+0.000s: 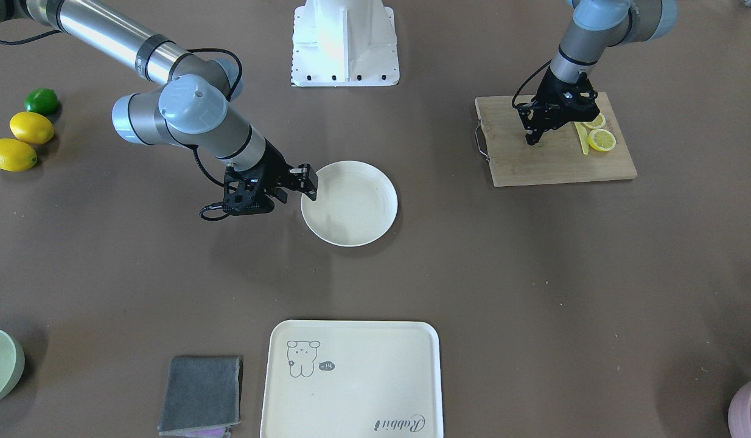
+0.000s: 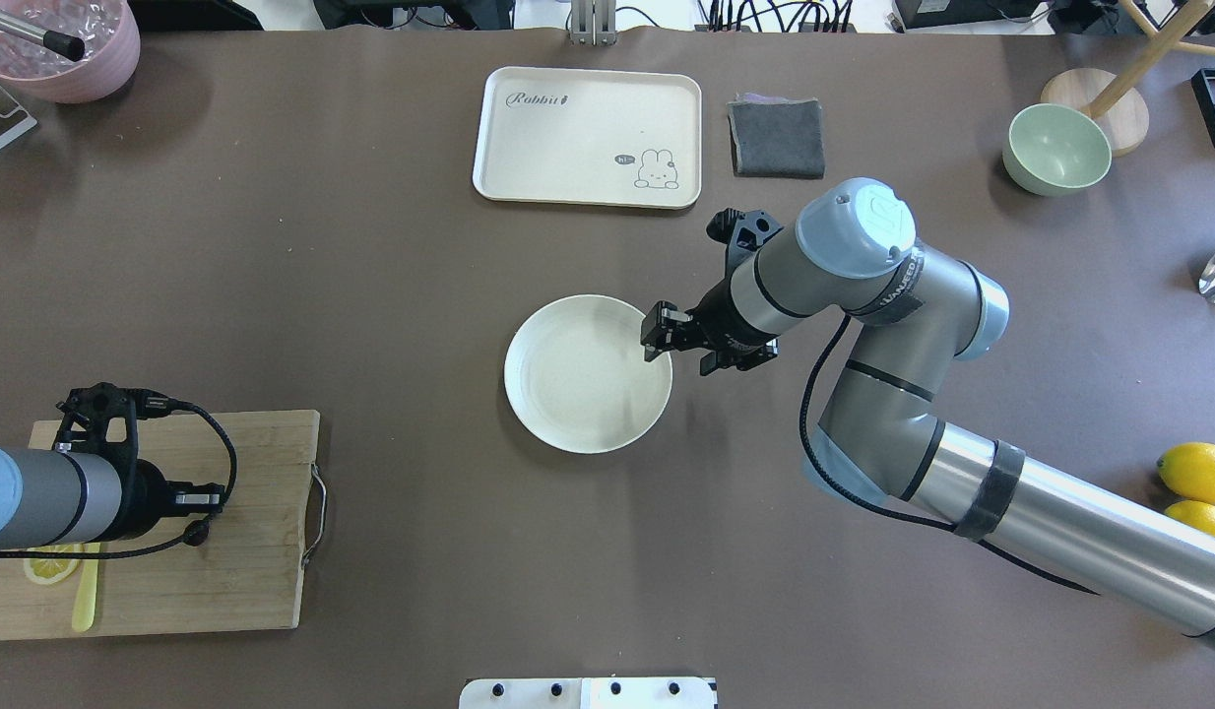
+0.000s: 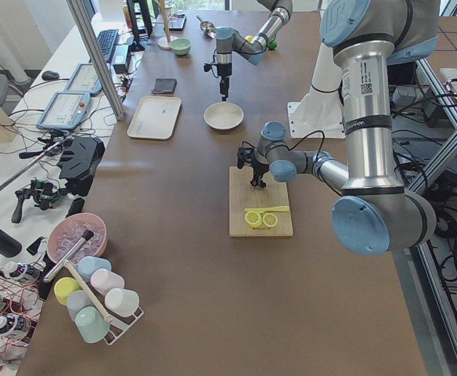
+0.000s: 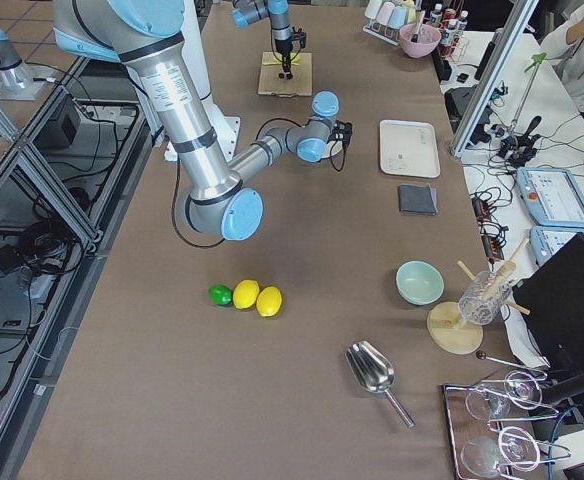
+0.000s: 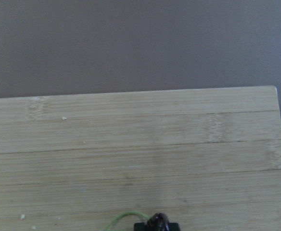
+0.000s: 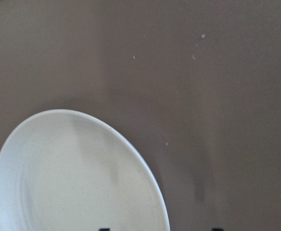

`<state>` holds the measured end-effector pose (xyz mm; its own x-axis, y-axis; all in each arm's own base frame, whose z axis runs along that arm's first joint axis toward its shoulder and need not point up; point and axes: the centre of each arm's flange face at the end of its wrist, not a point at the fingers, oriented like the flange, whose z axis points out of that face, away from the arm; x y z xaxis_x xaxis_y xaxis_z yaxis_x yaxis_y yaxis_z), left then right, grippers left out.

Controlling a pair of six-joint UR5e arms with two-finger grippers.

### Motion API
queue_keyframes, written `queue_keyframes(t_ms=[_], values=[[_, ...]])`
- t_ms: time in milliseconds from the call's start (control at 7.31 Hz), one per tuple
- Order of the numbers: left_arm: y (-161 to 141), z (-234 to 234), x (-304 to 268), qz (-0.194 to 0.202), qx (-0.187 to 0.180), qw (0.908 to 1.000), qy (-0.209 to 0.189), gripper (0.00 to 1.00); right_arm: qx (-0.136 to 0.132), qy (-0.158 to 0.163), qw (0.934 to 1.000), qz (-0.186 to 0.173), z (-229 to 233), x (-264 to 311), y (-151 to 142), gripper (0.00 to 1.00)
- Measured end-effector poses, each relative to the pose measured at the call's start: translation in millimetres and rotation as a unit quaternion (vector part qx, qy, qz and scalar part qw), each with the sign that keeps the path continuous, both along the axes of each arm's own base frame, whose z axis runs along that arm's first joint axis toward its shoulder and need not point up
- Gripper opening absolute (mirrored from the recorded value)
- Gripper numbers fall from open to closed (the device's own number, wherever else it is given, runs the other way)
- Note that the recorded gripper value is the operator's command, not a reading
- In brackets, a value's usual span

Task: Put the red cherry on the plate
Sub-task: 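Release and withdraw the right gripper while the left gripper carries cherries toward the plate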

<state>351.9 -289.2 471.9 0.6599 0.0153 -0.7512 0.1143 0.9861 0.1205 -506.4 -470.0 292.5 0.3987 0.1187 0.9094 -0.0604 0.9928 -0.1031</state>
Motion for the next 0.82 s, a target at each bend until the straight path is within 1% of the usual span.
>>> queue_keyframes(t_ms=[137, 274, 411, 547, 684, 821], values=[[-2, -10, 1, 0.000, 0.004, 0.9999, 0.010, 0.00, -0.002, -0.009, 0.9999, 0.008, -2, 23, -15, 1.00], [-7, -32, 10, 0.001, 0.012, 0.9996, 0.027, 0.00, -0.010, -0.019, 0.9997, 0.012, 2, 62, -37, 1.00], [-17, -62, 28, 0.001, 0.017, 0.9991, 0.039, 0.00, -0.015, -0.029, 0.9994, 0.015, 11, 114, -60, 1.00], [-33, -109, 57, -0.001, 0.018, 0.9989, 0.042, 0.00, -0.010, -0.038, 0.9991, 0.018, 25, 176, -80, 1.00], [-49, -170, 88, -0.003, 0.015, 0.9992, 0.038, 0.00, 0.000, -0.045, 0.9987, 0.025, 43, 239, -96, 1.00], [-60, -221, 112, -0.006, 0.011, 0.9994, 0.034, 0.00, 0.012, -0.046, 0.9984, 0.029, 64, 287, -105, 1.00]])
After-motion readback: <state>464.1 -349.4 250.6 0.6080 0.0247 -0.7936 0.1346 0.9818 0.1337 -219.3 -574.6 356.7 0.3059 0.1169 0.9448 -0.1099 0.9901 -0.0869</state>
